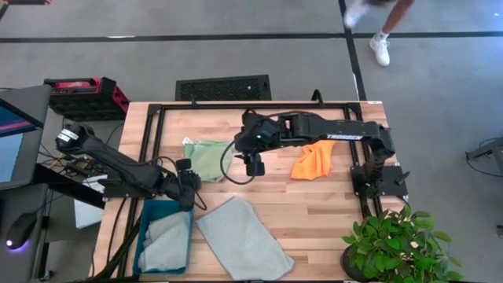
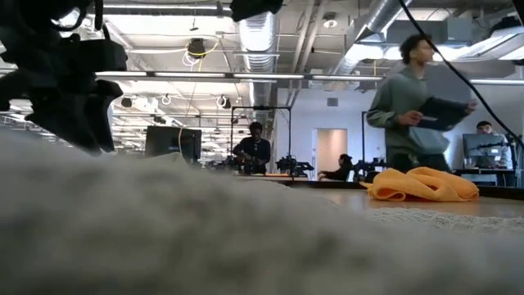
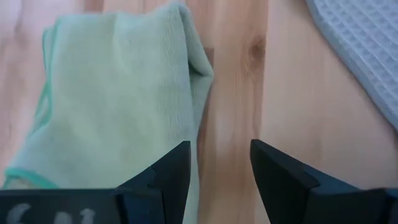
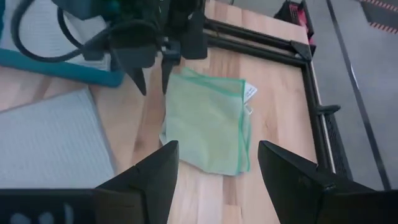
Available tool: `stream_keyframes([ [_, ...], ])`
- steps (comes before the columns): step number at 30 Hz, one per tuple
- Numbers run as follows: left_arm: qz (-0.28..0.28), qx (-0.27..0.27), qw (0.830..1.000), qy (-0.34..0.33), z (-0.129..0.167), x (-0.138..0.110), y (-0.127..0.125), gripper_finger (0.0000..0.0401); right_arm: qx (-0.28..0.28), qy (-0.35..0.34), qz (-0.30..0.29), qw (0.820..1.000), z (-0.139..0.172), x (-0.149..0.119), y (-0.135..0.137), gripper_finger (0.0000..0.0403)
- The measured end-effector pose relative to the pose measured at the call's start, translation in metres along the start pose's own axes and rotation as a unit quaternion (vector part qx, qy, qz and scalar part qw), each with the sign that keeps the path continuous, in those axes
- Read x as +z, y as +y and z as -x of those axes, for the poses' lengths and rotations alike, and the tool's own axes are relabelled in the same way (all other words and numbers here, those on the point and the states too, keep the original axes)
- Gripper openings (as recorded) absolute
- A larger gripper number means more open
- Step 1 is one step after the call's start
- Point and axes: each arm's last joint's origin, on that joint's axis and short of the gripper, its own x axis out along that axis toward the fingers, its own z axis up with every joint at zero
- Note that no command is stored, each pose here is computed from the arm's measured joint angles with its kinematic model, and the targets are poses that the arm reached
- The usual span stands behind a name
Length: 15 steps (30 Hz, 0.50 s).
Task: Fold microfiber towels
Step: Put the folded green microfiber towel into the blue bin
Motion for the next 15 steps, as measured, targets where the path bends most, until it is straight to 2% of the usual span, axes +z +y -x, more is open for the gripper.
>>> stream_keyframes([
  [7,-0.005,0.052,0.998,-0.023,-0.008,-0.006,0.004,0.016,0.006,-0.008,0.006,1.0,0.007,0.003,0.007,0.0244],
  [11,0.007,0.056,0.998,-0.014,-0.012,-0.005,0.008,0.016,0.006,-0.005,0.006,1.0,0.005,0.002,0.007,0.0244],
  [15,-0.004,0.051,0.999,0.011,-0.024,-0.003,0.009,0.016,0.007,-0.001,0.007,1.0,0.002,0.002,0.008,0.0244],
])
